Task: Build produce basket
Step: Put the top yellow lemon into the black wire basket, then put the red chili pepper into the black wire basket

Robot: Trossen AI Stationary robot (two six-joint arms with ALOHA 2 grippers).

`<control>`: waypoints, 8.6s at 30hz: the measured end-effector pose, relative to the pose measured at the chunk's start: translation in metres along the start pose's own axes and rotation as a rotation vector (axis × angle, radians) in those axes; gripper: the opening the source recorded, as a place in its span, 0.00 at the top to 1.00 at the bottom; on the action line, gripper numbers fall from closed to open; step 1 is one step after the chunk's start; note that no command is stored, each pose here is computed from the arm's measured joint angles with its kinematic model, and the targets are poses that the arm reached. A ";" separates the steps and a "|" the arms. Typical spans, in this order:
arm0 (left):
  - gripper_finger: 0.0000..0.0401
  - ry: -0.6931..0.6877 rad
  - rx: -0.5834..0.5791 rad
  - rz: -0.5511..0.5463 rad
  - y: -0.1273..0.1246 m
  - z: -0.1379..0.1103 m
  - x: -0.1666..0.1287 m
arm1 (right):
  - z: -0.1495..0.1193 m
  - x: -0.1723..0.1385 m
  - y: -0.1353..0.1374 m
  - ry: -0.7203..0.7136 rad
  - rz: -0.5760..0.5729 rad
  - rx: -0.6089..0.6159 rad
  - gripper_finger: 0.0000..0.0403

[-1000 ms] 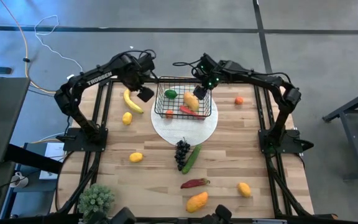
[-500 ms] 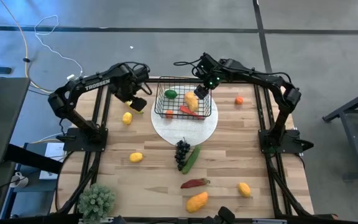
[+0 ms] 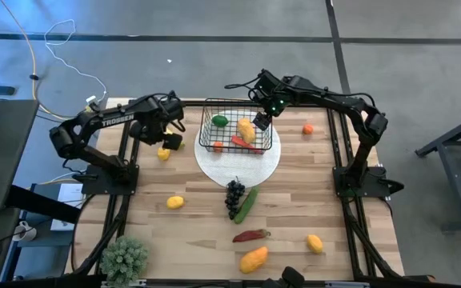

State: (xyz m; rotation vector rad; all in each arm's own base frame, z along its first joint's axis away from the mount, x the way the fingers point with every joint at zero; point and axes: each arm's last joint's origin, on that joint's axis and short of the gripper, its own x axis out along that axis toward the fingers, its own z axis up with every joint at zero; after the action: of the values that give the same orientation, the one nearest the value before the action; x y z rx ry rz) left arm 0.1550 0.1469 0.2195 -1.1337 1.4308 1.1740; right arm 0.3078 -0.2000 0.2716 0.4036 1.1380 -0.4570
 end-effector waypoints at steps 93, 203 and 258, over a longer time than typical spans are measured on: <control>0.67 -0.918 0.368 -0.487 -0.047 0.031 -0.100 | -0.002 -0.071 0.001 -0.186 -0.123 0.302 0.37; 0.44 -0.590 0.820 -0.358 -0.089 -0.013 -0.131 | -0.141 -0.097 0.218 0.063 0.241 -0.139 0.37; 0.44 -0.522 0.878 -0.233 -0.059 -0.104 -0.106 | -0.212 0.076 0.342 0.270 0.276 -0.683 0.61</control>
State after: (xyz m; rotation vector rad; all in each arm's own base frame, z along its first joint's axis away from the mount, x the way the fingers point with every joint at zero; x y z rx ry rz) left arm 0.2168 0.0468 0.3277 -0.3221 1.1549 0.5002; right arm 0.3559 0.1882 0.1491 0.0157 1.3953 0.2435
